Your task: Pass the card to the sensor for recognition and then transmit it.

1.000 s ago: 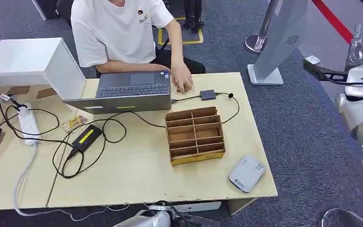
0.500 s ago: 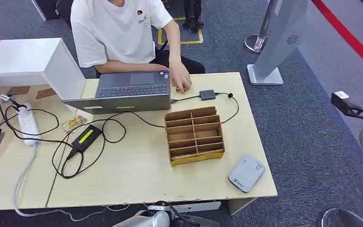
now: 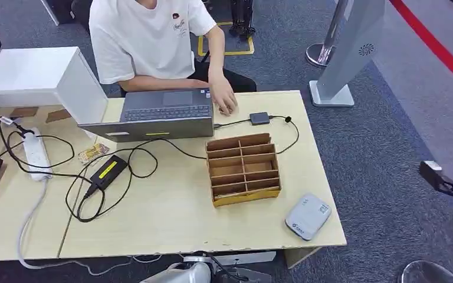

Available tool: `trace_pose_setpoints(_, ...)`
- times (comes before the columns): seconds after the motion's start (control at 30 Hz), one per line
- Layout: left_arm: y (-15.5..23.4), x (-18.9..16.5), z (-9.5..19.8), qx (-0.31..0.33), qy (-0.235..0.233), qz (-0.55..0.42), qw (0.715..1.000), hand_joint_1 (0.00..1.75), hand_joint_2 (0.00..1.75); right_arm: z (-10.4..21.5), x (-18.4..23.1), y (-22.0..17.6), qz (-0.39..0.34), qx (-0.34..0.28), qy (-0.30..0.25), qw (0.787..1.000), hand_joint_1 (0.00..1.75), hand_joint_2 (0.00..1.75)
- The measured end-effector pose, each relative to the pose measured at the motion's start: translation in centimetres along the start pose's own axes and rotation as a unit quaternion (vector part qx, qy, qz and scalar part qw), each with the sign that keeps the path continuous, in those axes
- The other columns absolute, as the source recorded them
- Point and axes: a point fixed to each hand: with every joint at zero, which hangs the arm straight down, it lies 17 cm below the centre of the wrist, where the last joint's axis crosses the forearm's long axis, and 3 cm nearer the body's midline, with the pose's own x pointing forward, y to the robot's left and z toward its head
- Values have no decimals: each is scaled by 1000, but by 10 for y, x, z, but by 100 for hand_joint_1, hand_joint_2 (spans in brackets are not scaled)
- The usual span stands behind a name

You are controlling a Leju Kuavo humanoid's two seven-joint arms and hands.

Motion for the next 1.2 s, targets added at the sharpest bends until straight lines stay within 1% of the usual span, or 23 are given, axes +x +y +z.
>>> trace_pose_setpoints(0.13, 0, -1, 0, -1, 2, 4, 1000, 0, 175, 17, 2, 36, 1, 33, -5, 999, 0, 175)
trace_pose_setpoints(0.23, -1, 1, 0, -4, 0, 12, 1000, 0, 175, 41, 11, 77, -14, 75, -11, 997, 0, 175)
trace_pose_setpoints(0.3, -1, 1, 0, -5, -1, 16, 1000, 0, 175, 66, 22, 111, -24, 107, -21, 994, 0, 175)
trace_pose_setpoints(0.43, -2, 0, 0, -8, -1, 24, 1000, 0, 175, 114, 45, 165, -27, 168, -44, 984, 0, 175)
trace_pose_setpoints(0.53, -3, 0, 0, -9, 0, 29, 1000, 0, 175, 163, 73, 207, -27, 219, -78, 972, 0, 175)
trace_pose_setpoints(0.6, -3, 0, 0, -10, 0, 31, 999, 0, 175, 192, 90, 226, -29, 241, -92, 966, 0, 175)
trace_pose_setpoints(0.67, -3, -1, 0, -10, 0, 32, 999, 0, 175, 208, 98, 236, -31, 254, -98, 962, 0, 175)
trace_pose_setpoints(0.77, -3, -1, 0, -11, 1, 35, 999, 0, 175, 223, 109, 245, -32, 274, -112, 955, 0, 175)
trace_pose_setpoints(0.93, -3, -2, 0, -12, 1, 46, 999, 0, 175, 269, 135, 268, -20, 320, -148, 936, 0, 175)
trace_pose_setpoints(1.07, -4, -2, 0, -14, 0, 55, 998, 0, 175, 309, 150, 286, -14, 358, -166, 919, 0, 175)
trace_pose_setpoints(1.2, -4, -3, -1, -14, 1, 58, 998, 0, 175, 328, 158, 292, -15, 373, -174, 911, 0, 175)
